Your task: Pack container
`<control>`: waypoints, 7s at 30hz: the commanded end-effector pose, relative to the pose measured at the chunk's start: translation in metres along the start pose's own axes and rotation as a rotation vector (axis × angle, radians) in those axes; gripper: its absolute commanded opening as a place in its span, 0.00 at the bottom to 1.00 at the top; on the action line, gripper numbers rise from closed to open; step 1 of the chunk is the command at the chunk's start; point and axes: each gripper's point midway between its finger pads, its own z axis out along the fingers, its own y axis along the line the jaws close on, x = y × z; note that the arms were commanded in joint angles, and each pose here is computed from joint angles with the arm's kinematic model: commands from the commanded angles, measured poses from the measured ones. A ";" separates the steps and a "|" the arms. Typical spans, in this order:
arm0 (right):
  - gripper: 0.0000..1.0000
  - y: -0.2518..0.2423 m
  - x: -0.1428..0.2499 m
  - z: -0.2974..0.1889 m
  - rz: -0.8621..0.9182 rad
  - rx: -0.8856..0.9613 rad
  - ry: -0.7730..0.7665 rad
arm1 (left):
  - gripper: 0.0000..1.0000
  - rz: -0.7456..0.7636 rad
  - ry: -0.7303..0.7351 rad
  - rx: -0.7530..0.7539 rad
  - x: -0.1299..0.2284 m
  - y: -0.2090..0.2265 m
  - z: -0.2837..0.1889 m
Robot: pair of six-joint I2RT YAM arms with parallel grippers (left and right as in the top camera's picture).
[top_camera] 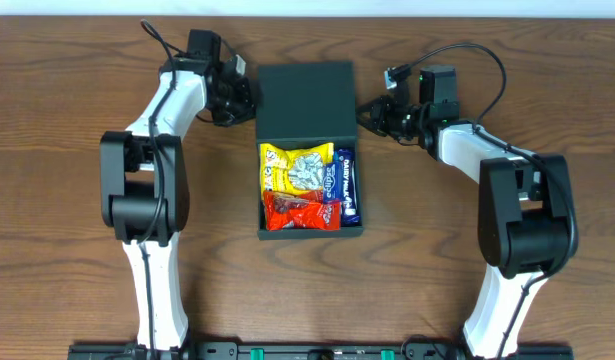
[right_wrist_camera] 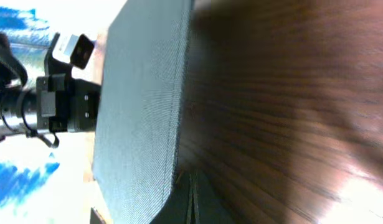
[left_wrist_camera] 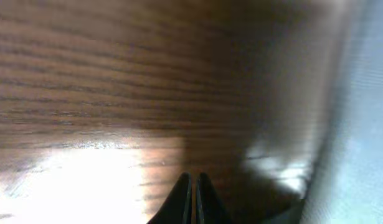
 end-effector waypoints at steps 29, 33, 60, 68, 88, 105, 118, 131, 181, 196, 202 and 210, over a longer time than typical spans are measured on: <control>0.02 0.100 0.010 -0.029 -0.303 -0.371 0.094 | 0.05 0.371 -0.270 0.054 -0.008 -0.091 -0.164; 0.02 0.093 0.019 -0.028 -0.277 -0.352 0.125 | 0.06 0.379 -0.254 0.040 -0.003 -0.084 -0.169; 0.02 0.076 0.000 -0.050 -0.276 -0.201 0.045 | 0.06 0.344 -0.036 -0.119 0.053 -0.065 -0.151; 0.02 0.095 -0.008 -0.096 -0.347 0.005 -0.042 | 0.06 0.504 0.097 -0.125 0.094 -0.087 -0.132; 0.02 0.119 0.135 -0.188 -0.309 0.388 0.032 | 0.06 0.613 0.451 0.067 0.219 -0.068 -0.045; 0.02 0.040 0.261 -0.116 -0.316 0.436 0.159 | 0.05 0.620 0.448 -0.017 0.224 -0.060 -0.034; 0.02 0.008 0.258 -0.060 -0.369 0.603 0.031 | 0.06 0.617 0.453 -0.018 0.225 -0.060 -0.034; 0.02 0.042 0.255 -0.053 -0.355 0.509 0.059 | 0.06 0.619 0.429 -0.014 0.222 -0.063 -0.046; 0.99 0.122 0.272 -0.226 -0.329 0.303 -0.065 | 0.95 0.657 -0.160 0.061 0.347 -0.047 -0.232; 0.99 0.122 0.272 -0.226 -0.329 0.303 -0.065 | 0.95 0.658 -0.166 0.052 0.346 -0.045 -0.233; 0.99 0.122 0.272 -0.226 -0.329 0.303 -0.065 | 0.95 0.653 -0.224 -0.026 0.337 -0.034 -0.237; 0.99 0.122 0.272 -0.226 -0.329 0.303 -0.065 | 0.95 0.546 -0.612 -0.175 0.267 -0.014 -0.261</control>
